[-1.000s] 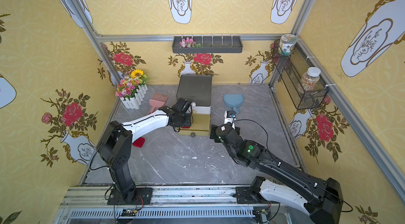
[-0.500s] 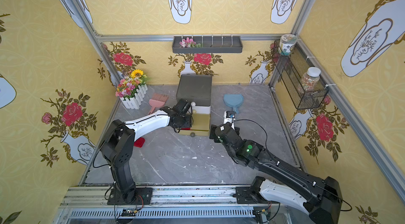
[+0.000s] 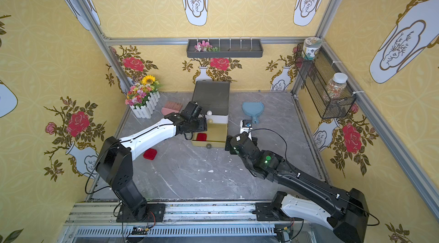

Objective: Place the brooch boxes into the drawer by color
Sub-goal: Pick up the brooch box from the center of the board.

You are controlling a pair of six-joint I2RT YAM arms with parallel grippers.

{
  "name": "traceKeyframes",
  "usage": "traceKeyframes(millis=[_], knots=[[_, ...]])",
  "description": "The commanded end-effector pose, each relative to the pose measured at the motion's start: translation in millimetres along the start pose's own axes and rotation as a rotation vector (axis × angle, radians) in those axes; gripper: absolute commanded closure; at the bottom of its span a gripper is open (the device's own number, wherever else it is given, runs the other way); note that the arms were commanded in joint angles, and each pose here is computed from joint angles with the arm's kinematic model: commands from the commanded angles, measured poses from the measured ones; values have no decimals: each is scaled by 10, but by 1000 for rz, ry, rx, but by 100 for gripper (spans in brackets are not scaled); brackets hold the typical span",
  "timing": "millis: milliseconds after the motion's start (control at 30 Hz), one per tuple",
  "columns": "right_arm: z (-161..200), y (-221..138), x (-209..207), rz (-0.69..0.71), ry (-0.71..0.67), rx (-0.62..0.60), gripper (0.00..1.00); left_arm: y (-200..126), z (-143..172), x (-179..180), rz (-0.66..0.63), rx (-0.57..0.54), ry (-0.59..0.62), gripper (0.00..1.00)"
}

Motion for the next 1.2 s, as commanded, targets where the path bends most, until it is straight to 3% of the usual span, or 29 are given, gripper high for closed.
traceKeyframes(millis=[0,233,467,567,900,1167], knots=[[-50,1,67,-24,4,-15,7,-199,-52,71,-11,-45,-23,25],[-20,42,162,-58,-6,-3,7,-577,143,736,-115,-66,-152,24],[23,77,224,-85,-22,5,6,-666,625,1745,-293,77,-313,24],[56,102,246,-100,-16,8,6,-644,757,1972,-393,139,-297,23],[138,105,193,-106,-22,17,5,-367,870,2532,-533,353,-206,18],[187,142,87,-84,-11,22,3,-217,931,2605,-484,406,-158,15]])
Point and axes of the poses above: each gripper's point midway between its finger pads, its own y axis out along the fingers, its own x axis along the line the jaws close on, z = x × y, the point moved 2 cm from there along -y, back along the fingers
